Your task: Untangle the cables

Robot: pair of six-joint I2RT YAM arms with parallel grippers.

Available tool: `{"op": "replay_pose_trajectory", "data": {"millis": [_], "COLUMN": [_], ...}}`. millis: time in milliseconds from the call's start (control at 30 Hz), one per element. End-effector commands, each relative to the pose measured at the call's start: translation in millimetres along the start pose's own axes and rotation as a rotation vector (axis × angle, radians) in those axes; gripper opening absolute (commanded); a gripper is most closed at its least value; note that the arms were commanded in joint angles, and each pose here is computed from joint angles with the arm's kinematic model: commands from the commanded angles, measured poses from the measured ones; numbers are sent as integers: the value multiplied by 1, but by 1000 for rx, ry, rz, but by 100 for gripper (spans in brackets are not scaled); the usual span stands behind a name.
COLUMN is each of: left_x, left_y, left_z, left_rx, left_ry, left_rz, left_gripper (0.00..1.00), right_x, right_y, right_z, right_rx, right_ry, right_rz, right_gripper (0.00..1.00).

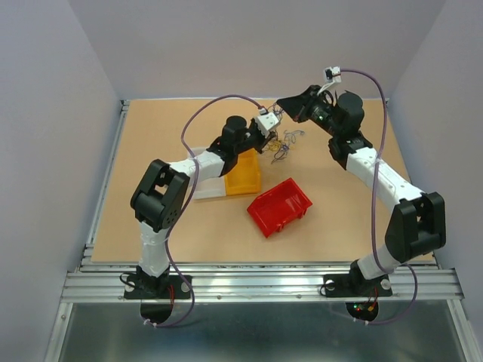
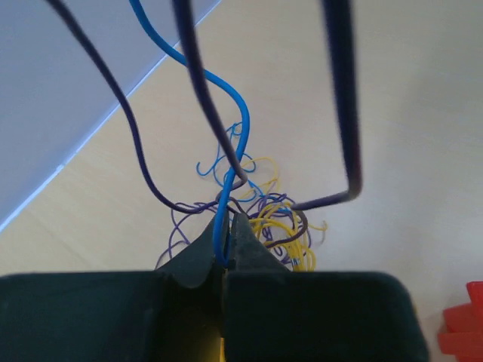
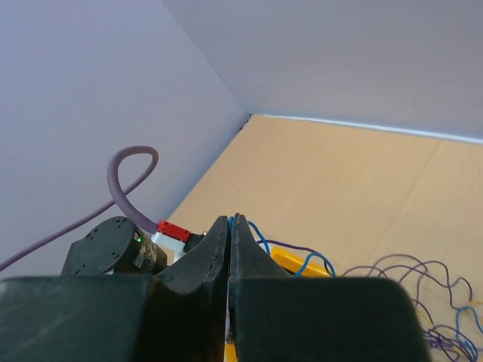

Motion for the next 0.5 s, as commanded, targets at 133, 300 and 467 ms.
{"op": "replay_pose_trajectory", "data": {"millis": [133,300,467], "left_x": [-27,-42,-56], "left_y": [-17,-22,-37], "left_z": [6,-7,-14], "left_rx": [-96,-142,-148], "left_ry": [80,143,162], "left_rz": [-174,-192,-221], "left_gripper": [0,0,0], "right_x": [-34,-45,-47], "right_y": [13,69,105], "right_z": [-23,-47,-60], "right_rx": [-63,-112,-252], "right_ry": [170,171,95], "right_rz": [-87,31,148], "right_gripper": [70,73,68]}}
Point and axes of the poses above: each gripper's point midway between its finger pads, its own x axis out along the fingers, its own z axis along the line the jaws close on, y = z × x, the point moved 3 cm from there along -x, back along the fingers, and after that the axes turned 2 degrees about -x, right-handed, at the moved point
